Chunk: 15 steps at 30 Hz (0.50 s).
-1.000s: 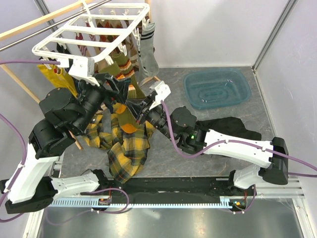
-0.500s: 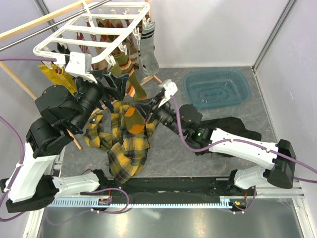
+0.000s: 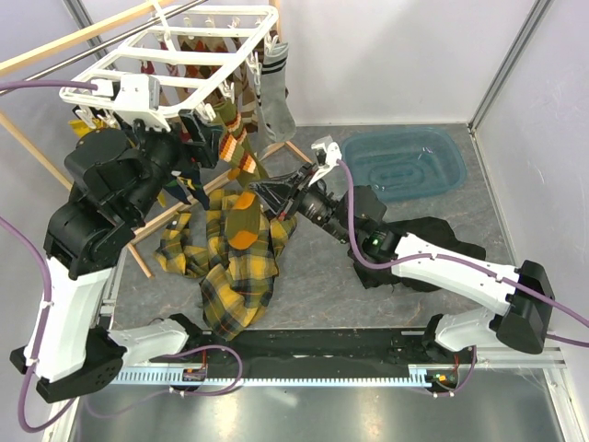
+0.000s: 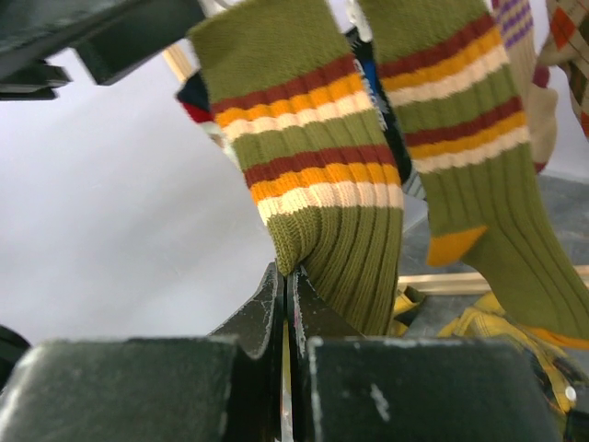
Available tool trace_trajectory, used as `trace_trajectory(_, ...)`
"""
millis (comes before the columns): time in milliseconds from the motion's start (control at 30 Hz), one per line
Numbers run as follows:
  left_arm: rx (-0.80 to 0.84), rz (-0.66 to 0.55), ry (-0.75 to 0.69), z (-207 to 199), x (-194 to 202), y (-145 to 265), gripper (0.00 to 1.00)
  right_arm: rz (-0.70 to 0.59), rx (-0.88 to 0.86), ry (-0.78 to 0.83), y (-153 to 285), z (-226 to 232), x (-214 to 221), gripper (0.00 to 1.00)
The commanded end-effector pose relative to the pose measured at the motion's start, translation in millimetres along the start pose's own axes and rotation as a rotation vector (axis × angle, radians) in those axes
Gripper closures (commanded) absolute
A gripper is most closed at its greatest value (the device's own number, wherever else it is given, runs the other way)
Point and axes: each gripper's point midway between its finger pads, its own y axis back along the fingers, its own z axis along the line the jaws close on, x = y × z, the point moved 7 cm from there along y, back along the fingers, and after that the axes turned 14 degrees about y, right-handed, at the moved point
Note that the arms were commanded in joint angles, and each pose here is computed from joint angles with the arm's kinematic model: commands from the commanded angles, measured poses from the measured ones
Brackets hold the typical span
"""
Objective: Remove the socks clipped to the hanger
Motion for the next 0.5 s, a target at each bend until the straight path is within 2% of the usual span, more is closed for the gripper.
trace_trajectory(0, 0.07, 0.024, 0.069, -3, -2, 7, 0.15, -0.037, -0.023, -0.06, 4, -5, -12, 1.0)
trace_trajectory(67, 0.064, 0.013, 0.067, -1, -1, 4, 0.15, -0.024, -0.049, -0.081, 3, -5, -11, 1.0)
trace_trajectory(200, 0.173, -0.008, 0.078, -10, -1, 3, 0.15, -0.007, -0.085, -0.103, -1, -3, -7, 1.0)
trace_trajectory(467, 0.063, -0.039, 0.086, 3, 4, -15, 0.15, 0.028, -0.08, -0.111, -3, -9, 3, 1.0)
